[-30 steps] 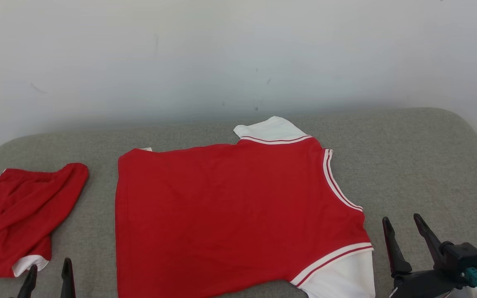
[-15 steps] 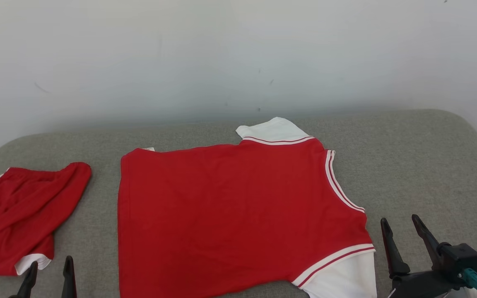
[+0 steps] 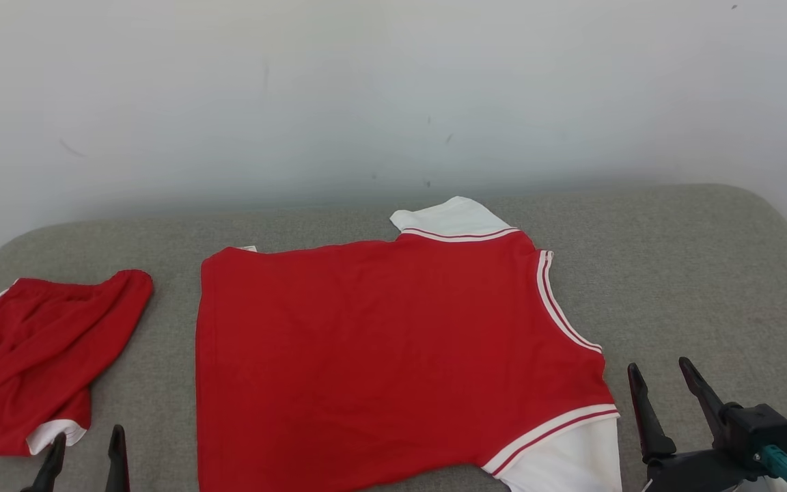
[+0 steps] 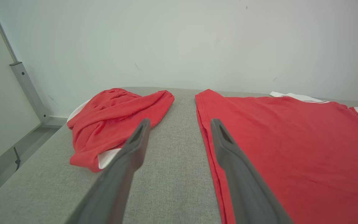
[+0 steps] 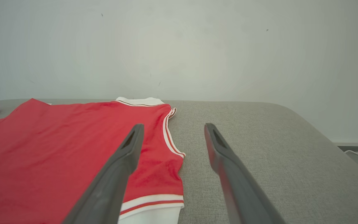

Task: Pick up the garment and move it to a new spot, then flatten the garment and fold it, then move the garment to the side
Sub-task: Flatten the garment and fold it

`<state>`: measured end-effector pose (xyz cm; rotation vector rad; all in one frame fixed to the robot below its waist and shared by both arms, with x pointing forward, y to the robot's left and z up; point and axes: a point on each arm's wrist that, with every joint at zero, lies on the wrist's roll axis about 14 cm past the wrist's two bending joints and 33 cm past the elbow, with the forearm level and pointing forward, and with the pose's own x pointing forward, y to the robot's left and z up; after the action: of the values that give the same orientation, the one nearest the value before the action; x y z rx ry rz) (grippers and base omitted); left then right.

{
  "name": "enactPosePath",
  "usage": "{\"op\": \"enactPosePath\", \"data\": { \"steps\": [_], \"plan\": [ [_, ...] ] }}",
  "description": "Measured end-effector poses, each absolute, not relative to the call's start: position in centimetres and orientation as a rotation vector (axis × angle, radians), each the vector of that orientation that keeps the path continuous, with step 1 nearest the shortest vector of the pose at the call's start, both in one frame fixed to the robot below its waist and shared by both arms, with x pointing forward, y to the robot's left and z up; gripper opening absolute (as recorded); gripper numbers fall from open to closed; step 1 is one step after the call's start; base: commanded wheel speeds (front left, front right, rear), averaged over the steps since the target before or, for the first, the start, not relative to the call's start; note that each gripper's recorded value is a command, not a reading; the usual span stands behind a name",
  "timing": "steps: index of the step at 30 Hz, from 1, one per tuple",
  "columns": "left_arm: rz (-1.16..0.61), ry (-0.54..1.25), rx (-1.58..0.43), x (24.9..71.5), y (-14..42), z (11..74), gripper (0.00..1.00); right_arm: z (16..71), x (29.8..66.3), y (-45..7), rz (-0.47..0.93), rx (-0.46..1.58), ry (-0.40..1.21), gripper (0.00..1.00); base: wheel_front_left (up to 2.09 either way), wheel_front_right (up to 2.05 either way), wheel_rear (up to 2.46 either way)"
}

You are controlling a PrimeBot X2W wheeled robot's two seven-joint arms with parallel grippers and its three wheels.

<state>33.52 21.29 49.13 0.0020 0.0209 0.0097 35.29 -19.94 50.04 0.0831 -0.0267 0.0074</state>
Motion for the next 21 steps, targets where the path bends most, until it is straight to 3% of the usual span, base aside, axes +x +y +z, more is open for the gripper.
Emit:
{"op": "enactPosePath", "data": {
  "steps": [13,21],
  "plan": [
    [-0.123,0.110,-0.005,32.6,17.8,47.4,1.00,47.3,34.1,-19.8,0.017,0.080,0.068,1.00,0.00,0.00,0.00],
    [-0.261,0.289,-0.029,30.8,14.8,43.2,1.00,46.0,34.2,-19.2,0.034,0.082,0.123,1.00,0.00,0.00,0.00]
  ]
}}
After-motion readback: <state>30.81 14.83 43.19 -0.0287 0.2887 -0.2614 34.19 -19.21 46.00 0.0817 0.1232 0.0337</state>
